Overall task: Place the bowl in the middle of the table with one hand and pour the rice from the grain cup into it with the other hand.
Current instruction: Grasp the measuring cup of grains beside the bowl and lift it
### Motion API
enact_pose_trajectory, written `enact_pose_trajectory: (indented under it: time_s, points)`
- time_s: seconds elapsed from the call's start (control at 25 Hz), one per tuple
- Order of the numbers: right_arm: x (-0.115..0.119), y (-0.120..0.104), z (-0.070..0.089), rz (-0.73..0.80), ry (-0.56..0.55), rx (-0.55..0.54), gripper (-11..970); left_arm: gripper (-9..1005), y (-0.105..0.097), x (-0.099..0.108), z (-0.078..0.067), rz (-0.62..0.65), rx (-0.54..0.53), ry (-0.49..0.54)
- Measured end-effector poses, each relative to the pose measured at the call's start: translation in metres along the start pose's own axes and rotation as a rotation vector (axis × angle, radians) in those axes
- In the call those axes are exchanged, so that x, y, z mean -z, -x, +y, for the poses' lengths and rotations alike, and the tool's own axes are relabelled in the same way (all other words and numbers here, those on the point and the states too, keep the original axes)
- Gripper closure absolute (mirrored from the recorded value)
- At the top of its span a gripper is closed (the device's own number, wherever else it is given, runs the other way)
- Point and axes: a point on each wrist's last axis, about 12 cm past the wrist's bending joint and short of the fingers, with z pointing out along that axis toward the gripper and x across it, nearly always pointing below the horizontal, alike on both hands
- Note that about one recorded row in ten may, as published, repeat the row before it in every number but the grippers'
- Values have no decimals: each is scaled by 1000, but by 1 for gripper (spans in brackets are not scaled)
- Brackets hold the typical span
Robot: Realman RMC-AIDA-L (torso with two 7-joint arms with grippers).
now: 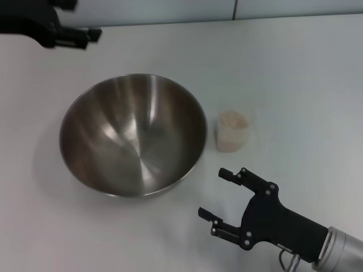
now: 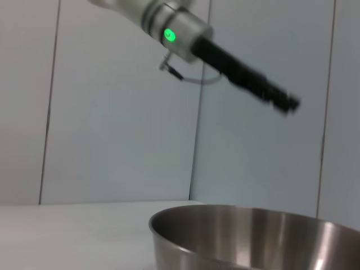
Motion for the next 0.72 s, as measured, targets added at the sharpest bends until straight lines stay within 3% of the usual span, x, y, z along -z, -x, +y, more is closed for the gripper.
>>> enact_pose_trajectory:
  time_s: [0.16,0.32,0.4,0.64,0.72]
  points:
    - [2,-1,1,3,-9,-4,197,303,-19,52,-29,-266,-127,113]
    - [3,-1,1,5,-14,-6,198,209,-69,87,-67,-473,-221,219]
    - [4,-1,1,6,-18,-7,198,158,-95,96,-81,-499,-202,256]
    - [6,-2,2,11,-24,-9,198,162,-194,112,-133,-502,-52,307]
    - [6,-2,2,11,-25,-9,198,162,-215,111,-147,-513,-26,317]
